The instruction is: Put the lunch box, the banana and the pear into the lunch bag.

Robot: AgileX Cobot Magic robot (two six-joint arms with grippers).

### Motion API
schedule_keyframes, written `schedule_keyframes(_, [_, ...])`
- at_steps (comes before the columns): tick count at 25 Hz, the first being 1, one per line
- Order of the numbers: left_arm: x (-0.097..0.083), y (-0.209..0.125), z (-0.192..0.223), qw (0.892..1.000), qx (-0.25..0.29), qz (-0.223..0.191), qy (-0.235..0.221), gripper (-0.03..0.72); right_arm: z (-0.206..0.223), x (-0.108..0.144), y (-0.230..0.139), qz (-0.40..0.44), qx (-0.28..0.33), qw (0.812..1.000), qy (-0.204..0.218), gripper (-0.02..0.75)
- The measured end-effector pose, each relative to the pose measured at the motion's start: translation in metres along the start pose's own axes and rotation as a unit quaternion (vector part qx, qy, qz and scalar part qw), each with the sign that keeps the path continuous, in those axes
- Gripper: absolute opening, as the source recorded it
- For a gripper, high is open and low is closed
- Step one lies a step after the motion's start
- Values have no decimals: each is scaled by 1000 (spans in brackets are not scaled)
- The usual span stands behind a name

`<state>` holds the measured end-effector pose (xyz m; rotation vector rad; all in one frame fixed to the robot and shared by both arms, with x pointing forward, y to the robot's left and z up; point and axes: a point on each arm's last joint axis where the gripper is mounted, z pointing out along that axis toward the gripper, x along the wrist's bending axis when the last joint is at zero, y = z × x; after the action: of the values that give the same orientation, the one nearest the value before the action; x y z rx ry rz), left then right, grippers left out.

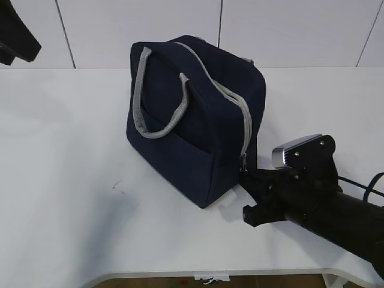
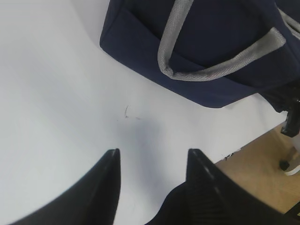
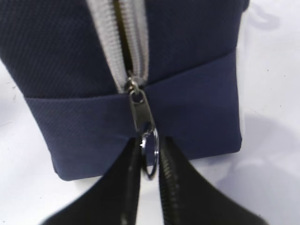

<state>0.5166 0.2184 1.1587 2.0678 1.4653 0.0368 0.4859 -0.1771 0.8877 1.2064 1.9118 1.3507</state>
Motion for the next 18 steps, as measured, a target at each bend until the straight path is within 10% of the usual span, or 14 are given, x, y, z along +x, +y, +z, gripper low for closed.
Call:
schedule_keyframes(5, [-1,0,0,1000,-1,-2,-5,335,0,0,0,0,2,1000,0,1])
schedule_keyframes(18, [-2,0,0,1000,-2,-3,-8,329,-11,4,17,-17,-1,1000,10,1])
